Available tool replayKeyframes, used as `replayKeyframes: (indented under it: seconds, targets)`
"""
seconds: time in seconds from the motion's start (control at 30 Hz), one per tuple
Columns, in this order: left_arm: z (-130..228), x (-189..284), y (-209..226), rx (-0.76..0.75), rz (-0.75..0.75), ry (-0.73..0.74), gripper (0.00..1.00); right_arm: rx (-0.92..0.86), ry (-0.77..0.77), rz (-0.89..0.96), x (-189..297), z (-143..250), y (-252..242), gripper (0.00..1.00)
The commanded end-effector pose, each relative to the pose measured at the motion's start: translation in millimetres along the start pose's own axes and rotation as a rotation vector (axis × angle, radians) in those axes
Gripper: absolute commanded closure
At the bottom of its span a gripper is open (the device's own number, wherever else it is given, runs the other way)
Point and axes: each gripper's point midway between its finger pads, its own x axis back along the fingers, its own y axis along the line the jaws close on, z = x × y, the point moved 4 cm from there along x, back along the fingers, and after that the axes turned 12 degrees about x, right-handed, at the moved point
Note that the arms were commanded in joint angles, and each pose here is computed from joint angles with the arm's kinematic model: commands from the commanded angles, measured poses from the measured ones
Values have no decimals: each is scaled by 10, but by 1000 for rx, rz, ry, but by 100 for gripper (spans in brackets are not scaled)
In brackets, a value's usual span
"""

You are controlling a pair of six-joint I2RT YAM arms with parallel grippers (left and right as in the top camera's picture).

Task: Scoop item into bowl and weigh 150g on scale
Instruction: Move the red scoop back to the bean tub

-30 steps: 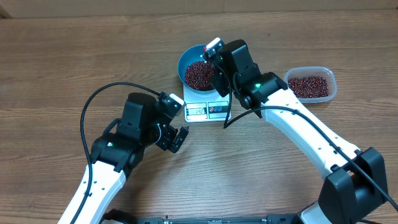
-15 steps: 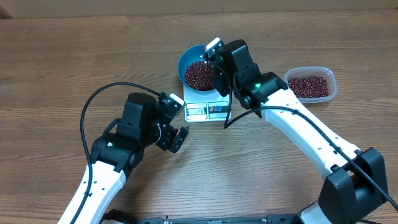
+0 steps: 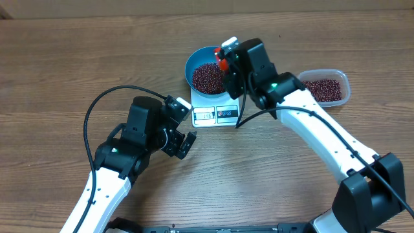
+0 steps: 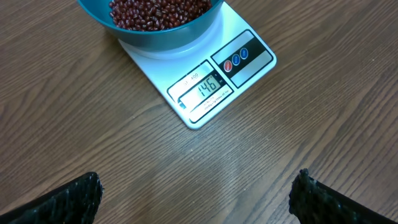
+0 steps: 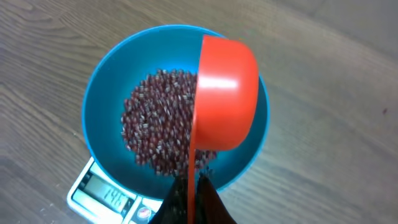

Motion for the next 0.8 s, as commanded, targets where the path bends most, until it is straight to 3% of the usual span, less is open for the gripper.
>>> replayKeyframes:
  seconds: [0.0, 0.2, 0.4, 0.6, 0.77]
  targets:
    - [38, -29, -16, -22, 13, 13, 1, -129, -110, 11, 445, -277, -281, 96]
    - [38, -29, -16, -22, 13, 13, 0, -314, -50, 83, 897, 7, -851, 96]
    - [38, -29, -16, -22, 13, 13, 0, -487, 112, 133, 1137, 658, -1291, 96]
    - [38, -29, -16, -22, 13, 13, 0, -601, 293, 212, 1073, 1336, -1496, 96]
    - [38, -29, -16, -22, 13, 13, 1, -624, 314, 237, 876, 1615, -1526, 96]
